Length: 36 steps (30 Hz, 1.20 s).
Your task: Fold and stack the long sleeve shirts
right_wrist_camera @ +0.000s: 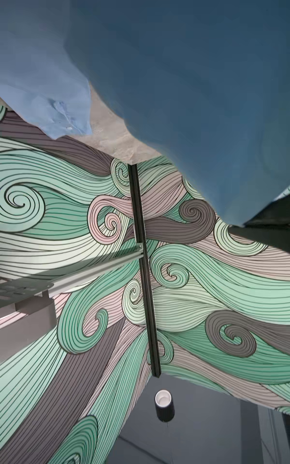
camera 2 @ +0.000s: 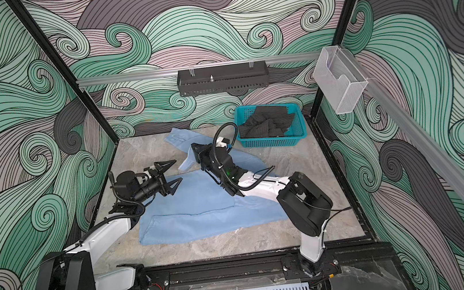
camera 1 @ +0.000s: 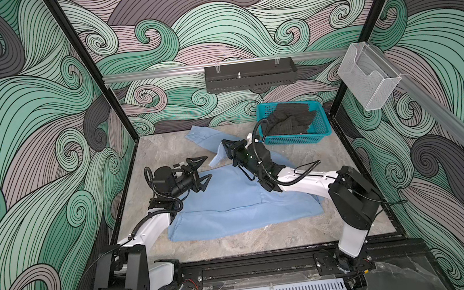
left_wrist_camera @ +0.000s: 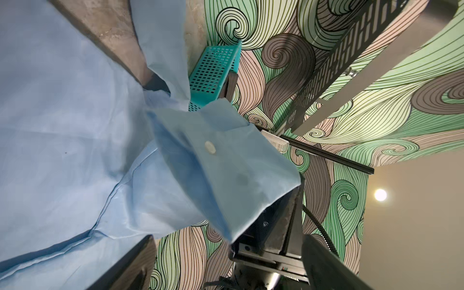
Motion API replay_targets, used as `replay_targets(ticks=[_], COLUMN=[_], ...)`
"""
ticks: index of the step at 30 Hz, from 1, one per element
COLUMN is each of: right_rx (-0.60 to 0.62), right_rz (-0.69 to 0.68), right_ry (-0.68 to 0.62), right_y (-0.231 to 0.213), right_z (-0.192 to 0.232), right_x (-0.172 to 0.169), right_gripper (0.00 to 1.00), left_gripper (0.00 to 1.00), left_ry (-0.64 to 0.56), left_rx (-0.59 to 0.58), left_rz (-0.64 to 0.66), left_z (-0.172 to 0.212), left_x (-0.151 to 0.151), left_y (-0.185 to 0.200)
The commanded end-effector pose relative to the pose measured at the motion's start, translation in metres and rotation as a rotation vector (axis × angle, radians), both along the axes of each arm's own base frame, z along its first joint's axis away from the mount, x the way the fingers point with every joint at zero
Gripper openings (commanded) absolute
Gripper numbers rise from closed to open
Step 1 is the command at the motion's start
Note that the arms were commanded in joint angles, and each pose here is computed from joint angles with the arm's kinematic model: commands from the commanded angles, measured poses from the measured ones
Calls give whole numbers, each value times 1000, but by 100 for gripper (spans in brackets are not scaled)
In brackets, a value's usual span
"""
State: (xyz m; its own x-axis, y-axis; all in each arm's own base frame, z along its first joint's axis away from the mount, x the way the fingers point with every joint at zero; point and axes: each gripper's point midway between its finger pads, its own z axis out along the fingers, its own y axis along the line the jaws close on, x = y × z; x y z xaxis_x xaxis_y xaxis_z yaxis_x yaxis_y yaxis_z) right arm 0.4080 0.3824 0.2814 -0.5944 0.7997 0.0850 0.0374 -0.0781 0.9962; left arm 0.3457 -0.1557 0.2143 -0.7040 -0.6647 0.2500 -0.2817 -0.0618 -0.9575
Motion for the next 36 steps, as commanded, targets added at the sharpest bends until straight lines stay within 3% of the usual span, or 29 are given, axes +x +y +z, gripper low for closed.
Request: replay_targets(ticks=[1,6,11,19,28,32,36], right_rx=[102,127,112,100,92,105,98], right_rz=[-52,-31,-20,-12,42,59,66], right_ry=[-56,-55,-42,-24,-35,-52,-82], right_y=[2,16,16,7,16,22,23], right_z=[30,22,11,5,3,5,14], right_x=[6,1,-7,-12,-22,-24,-25], right_gripper=[0,0,0,0,0,0,0], left_gripper=[94,93,91,91,88,66,30], left_ry=[-55,-20,-64,-78,-31,-34,-24], left_rx=[-48,-98,-184,-158,-128,-133,-127], left_rz=[16,81,143,168,72,33,10], left_z=[18,9,30,38,20,20,14], left_x=[9,26,47,50,52,53,50], left_y=[-1,5,17,28,14,8,6])
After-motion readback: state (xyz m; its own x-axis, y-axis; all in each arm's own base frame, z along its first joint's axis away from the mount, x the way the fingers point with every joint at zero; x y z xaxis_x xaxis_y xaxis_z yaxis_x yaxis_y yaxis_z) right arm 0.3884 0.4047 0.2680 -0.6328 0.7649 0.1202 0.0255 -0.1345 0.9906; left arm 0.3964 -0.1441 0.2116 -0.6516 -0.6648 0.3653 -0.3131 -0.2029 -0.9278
